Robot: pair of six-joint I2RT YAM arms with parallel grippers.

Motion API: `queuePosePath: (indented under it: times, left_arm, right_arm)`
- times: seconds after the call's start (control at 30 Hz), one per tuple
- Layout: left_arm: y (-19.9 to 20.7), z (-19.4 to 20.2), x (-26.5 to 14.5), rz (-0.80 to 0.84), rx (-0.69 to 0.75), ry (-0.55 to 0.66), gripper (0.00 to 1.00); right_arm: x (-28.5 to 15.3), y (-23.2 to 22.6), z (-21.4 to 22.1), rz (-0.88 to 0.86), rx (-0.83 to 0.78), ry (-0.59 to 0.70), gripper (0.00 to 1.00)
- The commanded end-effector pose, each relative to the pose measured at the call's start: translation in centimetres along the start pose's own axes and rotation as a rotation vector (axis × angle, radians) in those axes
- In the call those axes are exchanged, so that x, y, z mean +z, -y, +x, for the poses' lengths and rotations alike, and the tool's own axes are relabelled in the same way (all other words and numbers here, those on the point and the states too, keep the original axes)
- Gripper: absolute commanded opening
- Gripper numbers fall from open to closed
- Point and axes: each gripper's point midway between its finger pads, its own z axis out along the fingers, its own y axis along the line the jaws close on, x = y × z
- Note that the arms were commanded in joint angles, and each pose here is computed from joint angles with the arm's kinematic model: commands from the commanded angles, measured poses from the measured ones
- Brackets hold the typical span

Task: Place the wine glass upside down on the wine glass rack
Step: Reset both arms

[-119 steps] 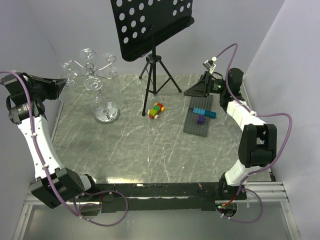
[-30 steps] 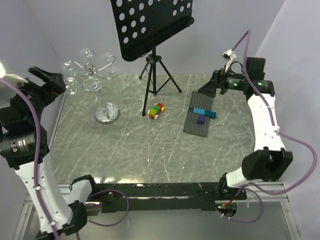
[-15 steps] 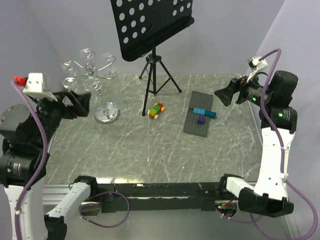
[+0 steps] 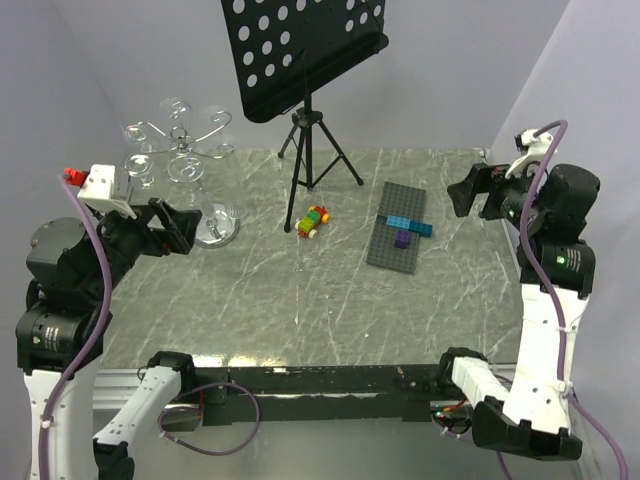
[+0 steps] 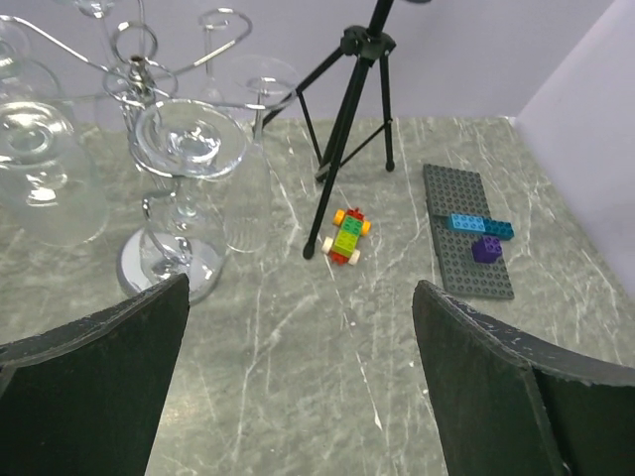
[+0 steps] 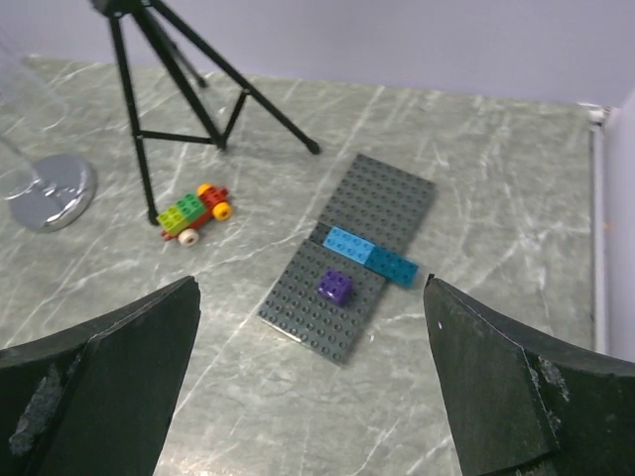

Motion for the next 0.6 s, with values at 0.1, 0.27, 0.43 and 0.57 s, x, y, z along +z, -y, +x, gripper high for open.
queuePosePath:
  times: [0.1,0.27,0.43,0.57]
  left_arm:
    - [0.4,0.9,0.1,0.028,-0.047,0.019,0.97]
    - [0.2,1.7,0.5,0.021,-0.103,0.038,0.97]
    - [-0.2,2.4,0.9,0.008,-0.128,0.028,0.97]
    - [-0.4,3.1,0.9,-0.002,-0.147,0.018,0.97]
  right_arm:
    - [-2.0,1.6,0.5,0.154,-0.004,0.078,1.0]
    - [-2.5,1.7,1.6,0.17,-0.006,0.062,1.0]
    - [-2.7,2.1,2.8,0.195,-0.009,0.05,1.0]
    - [-2.9,2.3,3.1,0.213,-0.003,0.044,1.0]
